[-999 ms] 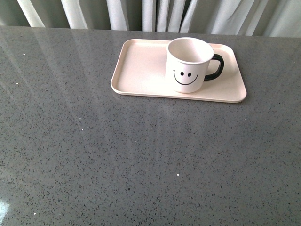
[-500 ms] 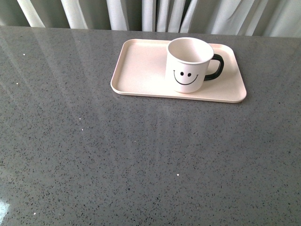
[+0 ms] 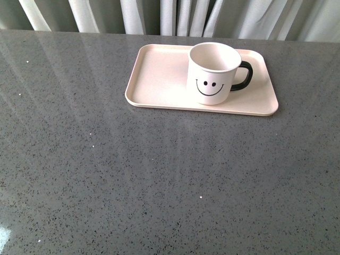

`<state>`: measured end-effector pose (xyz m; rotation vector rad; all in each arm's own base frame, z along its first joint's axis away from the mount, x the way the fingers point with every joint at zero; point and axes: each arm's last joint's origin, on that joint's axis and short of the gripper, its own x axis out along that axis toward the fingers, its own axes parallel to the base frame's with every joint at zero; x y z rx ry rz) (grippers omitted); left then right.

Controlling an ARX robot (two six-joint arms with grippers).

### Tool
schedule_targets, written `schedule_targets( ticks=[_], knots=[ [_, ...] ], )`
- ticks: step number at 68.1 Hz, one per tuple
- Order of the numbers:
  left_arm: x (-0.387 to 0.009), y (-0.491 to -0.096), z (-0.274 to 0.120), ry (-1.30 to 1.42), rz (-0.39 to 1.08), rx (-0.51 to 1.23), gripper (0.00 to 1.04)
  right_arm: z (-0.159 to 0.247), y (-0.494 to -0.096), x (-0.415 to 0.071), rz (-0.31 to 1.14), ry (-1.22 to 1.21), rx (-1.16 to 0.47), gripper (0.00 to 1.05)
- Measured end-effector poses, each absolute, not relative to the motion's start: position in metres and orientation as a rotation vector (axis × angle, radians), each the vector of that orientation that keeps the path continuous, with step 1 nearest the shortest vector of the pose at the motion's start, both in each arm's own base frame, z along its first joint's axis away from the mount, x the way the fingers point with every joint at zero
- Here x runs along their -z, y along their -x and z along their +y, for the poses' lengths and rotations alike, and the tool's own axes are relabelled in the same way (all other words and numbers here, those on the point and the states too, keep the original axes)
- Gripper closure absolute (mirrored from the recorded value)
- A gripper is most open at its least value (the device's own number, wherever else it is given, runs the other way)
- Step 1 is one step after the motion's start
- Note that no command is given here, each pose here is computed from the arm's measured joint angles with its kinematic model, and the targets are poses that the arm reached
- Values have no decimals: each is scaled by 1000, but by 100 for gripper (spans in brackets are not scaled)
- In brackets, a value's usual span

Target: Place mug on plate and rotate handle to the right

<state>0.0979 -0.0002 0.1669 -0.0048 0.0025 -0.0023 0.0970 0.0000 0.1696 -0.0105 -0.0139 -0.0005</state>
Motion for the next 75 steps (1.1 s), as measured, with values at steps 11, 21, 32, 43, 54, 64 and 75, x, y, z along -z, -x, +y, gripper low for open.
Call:
schedule_targets(
  ticks=[11,21,32,43,54,64,75],
  knots=[
    [-167,-98,0,5,2,2,9,0,-97,-170,-15,10,0,76],
    [-167,-98,0,5,2,2,9,0,-97,-170,-15,10,0,49],
    [-167,-98,0,5,2,2,9,0,-97,-170,-15,10,0,21],
    [-167,-98,0,5,2,2,9,0,-97,-170,-15,10,0,10],
    [-167,-98,0,5,2,2,9,0,-97,-170,-15,10,0,9],
    [-167,-98,0,5,2,2,9,0,-97,-170,-15,10,0,9],
    [-167,-98,0,5,2,2,9,0,-97,-170,-15,10,0,9]
  ],
)
